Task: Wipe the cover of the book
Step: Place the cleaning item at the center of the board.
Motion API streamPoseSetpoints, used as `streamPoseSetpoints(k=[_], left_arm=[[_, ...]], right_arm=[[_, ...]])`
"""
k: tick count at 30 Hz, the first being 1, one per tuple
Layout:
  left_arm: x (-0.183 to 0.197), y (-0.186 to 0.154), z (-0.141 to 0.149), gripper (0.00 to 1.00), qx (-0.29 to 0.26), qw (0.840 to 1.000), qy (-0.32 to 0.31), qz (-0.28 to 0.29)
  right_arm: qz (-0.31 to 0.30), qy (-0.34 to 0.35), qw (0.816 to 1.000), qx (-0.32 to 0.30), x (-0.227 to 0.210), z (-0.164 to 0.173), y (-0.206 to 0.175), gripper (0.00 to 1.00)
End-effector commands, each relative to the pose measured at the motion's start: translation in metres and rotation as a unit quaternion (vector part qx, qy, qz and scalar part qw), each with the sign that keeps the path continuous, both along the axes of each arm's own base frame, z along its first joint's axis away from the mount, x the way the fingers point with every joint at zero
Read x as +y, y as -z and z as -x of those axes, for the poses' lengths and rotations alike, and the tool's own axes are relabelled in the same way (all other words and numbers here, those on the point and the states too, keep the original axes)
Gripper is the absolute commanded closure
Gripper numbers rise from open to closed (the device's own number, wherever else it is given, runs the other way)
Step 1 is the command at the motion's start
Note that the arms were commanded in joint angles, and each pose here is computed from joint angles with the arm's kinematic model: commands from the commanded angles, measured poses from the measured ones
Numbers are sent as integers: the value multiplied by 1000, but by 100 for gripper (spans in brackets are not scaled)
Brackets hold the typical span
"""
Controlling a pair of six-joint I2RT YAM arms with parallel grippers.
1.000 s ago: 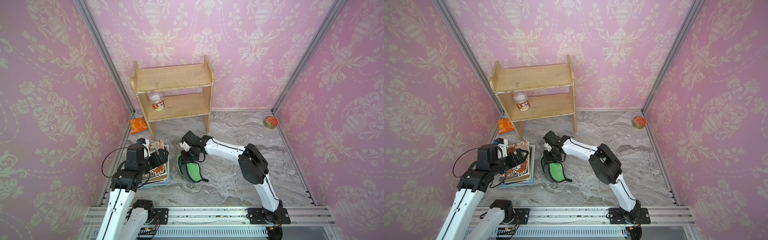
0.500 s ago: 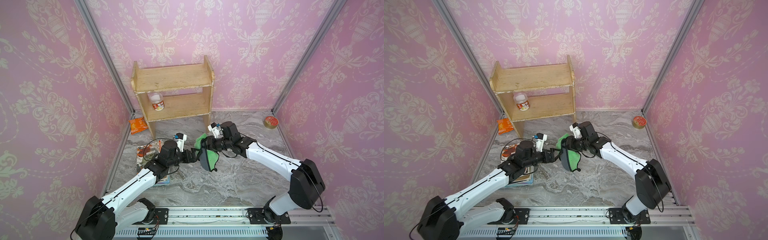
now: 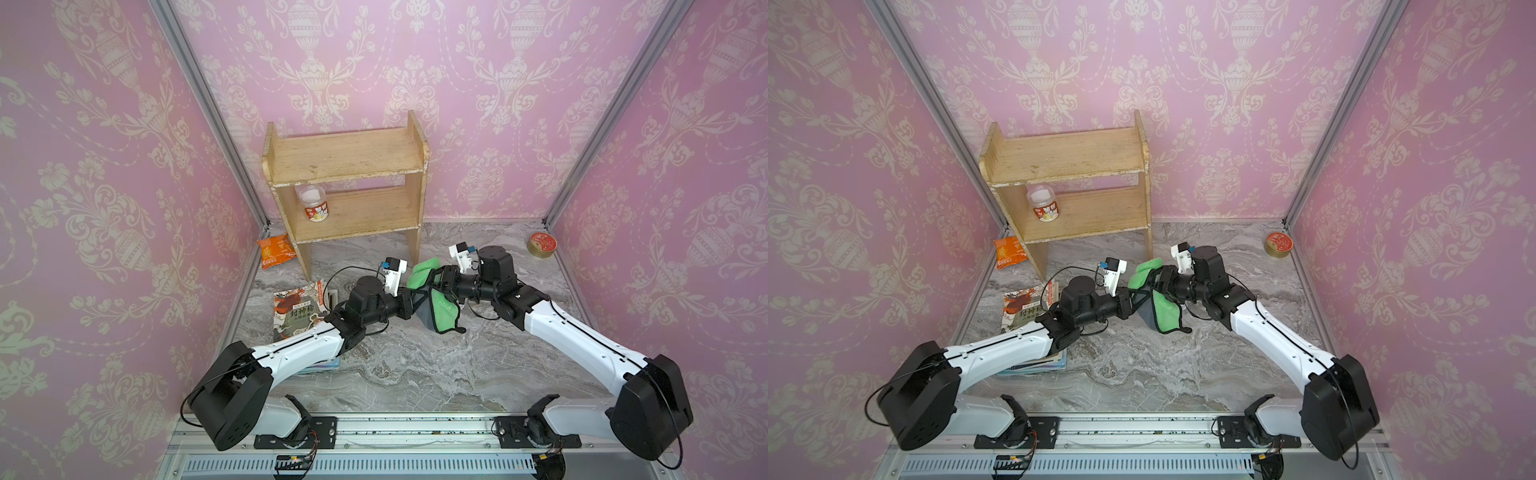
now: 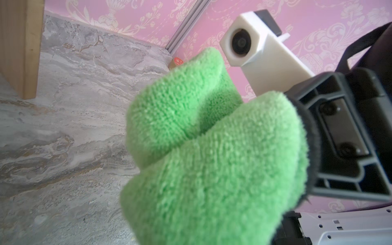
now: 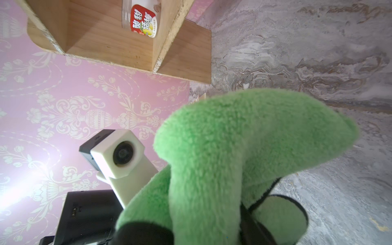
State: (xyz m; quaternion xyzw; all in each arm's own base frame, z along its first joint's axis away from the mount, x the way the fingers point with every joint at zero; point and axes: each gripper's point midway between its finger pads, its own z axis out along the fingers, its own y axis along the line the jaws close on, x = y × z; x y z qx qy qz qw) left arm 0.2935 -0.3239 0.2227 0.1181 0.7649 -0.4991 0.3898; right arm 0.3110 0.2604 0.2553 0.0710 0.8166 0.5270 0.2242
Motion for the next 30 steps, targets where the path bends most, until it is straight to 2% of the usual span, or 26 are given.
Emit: streamPoseSetpoints(k=[1,5,6,9,13,17,18,19,20,21,25,30], left_arm=[[0,-13,-13,100,-15,1000,-17,9],[10,2,-20,100,-8,998,-44,-48],[13,7,-23,100,-5,997,-50,-64],[25,26,-39,100,18,990,-82,-112],[48,69,-74,100,94,972,-137,-165],[73,98,-114,100,147,954,-188,-180],[73,101,-119,91,159,953,-181,-181],[67,99,-122,61,170,956,-162,-177],[64,98,-121,12,181,955,-151,-182],[60,94,-119,1,179,956,-140,-185],[68,79,-102,1,164,951,-141,-220],[101,70,-76,1,163,932,-156,-285]], right_arm=[[-3,2,1000,0,-17,13,-12,54],[71,48,996,2,-60,15,-3,54],[80,57,995,4,-70,16,-2,52],[124,103,987,14,-107,16,5,51],[234,168,957,43,-159,20,28,51],[284,191,938,55,-180,23,45,51],[291,192,936,56,-182,23,49,51],[297,192,933,58,-184,24,52,51],[305,192,931,58,-187,25,54,51],[313,193,928,58,-189,26,56,50],[368,210,904,53,-210,27,62,49],[402,229,885,54,-225,20,69,48]])
